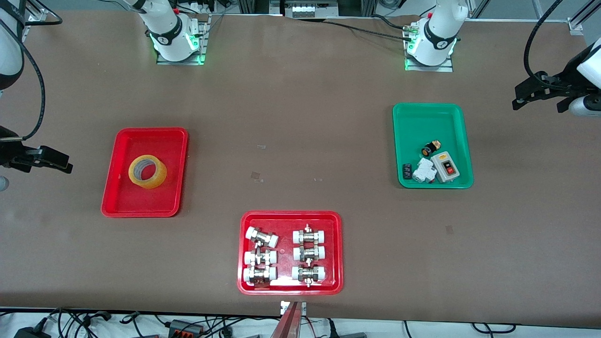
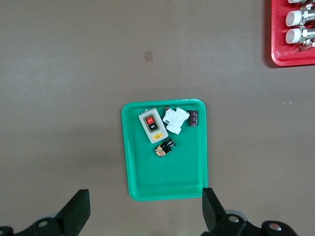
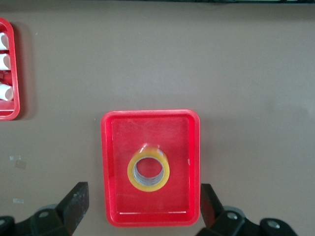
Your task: Left arm passes tape to right arm into tray
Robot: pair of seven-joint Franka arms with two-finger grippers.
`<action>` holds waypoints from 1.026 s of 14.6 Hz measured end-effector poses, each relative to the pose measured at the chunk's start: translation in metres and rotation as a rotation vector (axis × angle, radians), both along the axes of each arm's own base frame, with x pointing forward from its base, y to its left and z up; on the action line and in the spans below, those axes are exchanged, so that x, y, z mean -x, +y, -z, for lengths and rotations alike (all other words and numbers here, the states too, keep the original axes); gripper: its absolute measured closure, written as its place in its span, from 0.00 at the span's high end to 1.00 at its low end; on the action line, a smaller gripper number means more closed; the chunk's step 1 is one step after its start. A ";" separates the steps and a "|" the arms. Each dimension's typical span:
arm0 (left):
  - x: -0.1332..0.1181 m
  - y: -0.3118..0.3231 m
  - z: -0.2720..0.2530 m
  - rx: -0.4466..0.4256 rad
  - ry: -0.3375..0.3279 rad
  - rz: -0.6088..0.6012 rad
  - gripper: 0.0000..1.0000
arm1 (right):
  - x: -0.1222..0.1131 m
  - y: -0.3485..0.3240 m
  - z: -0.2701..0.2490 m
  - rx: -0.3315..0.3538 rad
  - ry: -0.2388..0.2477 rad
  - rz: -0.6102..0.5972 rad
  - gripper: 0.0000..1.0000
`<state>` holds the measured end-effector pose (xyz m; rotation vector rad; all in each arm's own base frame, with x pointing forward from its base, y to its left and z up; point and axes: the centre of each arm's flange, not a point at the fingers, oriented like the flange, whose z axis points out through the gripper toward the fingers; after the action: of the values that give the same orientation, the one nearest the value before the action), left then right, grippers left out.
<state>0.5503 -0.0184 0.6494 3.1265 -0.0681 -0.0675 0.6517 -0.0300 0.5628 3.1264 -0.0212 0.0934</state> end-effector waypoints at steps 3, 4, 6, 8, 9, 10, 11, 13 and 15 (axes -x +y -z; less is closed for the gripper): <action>0.000 0.000 0.000 0.000 0.000 0.000 1.00 | 0.025 0.000 -0.005 -0.002 -0.003 0.001 1.00; 0.000 0.000 0.000 0.000 0.000 -0.001 1.00 | 0.033 0.000 -0.007 -0.003 -0.001 0.001 1.00; 0.000 0.001 0.000 0.000 0.000 -0.001 1.00 | 0.049 0.001 -0.009 -0.005 0.007 0.001 1.00; 0.000 0.001 0.000 0.000 0.000 -0.002 1.00 | 0.063 0.001 -0.009 -0.007 0.017 0.002 1.00; 0.000 0.001 0.000 0.000 0.000 -0.002 1.00 | 0.070 0.001 -0.008 -0.008 0.025 0.003 1.00; 0.000 0.001 0.000 0.000 0.000 -0.002 1.00 | 0.076 0.001 -0.007 -0.009 0.036 0.004 1.00; 0.000 0.001 0.000 0.000 0.001 -0.002 1.00 | 0.082 0.001 -0.006 -0.010 0.047 0.004 1.00; 0.000 0.001 0.000 0.000 0.001 -0.002 1.00 | 0.087 0.001 -0.008 -0.011 0.055 0.004 1.00; 0.000 0.001 0.000 0.000 0.001 -0.002 1.00 | 0.089 0.001 -0.009 -0.011 0.060 0.004 1.00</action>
<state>0.5504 -0.0174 0.6491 3.1265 -0.0653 -0.0684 0.5631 -0.0289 0.5714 3.1384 -0.0281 -0.0012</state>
